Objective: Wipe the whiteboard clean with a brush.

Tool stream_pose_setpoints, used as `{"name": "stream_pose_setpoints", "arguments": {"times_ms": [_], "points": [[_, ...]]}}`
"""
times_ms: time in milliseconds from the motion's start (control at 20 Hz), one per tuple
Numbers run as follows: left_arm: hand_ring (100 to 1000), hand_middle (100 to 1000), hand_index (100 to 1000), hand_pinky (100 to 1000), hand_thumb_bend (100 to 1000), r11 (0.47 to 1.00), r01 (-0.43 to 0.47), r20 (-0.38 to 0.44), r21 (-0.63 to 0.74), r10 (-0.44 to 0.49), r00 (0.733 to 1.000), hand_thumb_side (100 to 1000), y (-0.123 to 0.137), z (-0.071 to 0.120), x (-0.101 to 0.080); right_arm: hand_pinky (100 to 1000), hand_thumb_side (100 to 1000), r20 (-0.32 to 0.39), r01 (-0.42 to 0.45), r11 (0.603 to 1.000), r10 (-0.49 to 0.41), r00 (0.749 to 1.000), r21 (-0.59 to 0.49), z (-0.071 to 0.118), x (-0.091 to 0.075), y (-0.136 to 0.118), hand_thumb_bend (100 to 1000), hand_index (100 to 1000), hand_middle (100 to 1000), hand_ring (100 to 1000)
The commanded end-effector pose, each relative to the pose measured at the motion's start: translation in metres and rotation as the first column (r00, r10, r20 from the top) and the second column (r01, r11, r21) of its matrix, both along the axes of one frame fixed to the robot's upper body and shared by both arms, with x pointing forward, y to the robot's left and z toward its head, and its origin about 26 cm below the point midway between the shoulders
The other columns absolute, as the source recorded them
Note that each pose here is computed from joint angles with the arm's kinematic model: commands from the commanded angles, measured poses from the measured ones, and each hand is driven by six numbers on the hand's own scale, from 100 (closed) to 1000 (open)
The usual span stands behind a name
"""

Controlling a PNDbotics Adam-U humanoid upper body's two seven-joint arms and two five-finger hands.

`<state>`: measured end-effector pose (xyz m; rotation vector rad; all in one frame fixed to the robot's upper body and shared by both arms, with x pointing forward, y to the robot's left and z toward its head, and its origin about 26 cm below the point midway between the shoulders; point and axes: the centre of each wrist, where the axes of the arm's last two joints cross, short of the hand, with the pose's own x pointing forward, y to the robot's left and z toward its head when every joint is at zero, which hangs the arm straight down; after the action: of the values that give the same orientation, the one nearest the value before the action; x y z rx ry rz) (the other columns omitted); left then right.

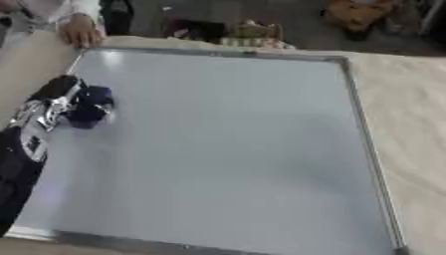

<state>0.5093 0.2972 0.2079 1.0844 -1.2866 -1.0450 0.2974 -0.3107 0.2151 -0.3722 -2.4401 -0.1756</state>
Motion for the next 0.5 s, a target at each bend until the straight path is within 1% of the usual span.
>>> {"name": "stream_pose_setpoints", "arguments": {"times_ms": [50,500], "points": [[434,222,184,466,141,0.997,-0.067,-0.056,0.023,0.068,0.996,453,0.0244,-0.0185,-0.0044,922,965,0.027,0.005,1.0,-0.004,1.0,-0.02,0.0077,-0.0023,-0.0016,225,880,683,941],[429,216,182,462,128,0.998,-0.055,-0.049,0.006,0.055,0.997,462,0.0197,-0.0162,-0.0032,922,965,0.028,0.003,1.0,-0.003,1.0,-0.02,0.0079,-0.0022,-0.0013,224,879,683,941]]}}
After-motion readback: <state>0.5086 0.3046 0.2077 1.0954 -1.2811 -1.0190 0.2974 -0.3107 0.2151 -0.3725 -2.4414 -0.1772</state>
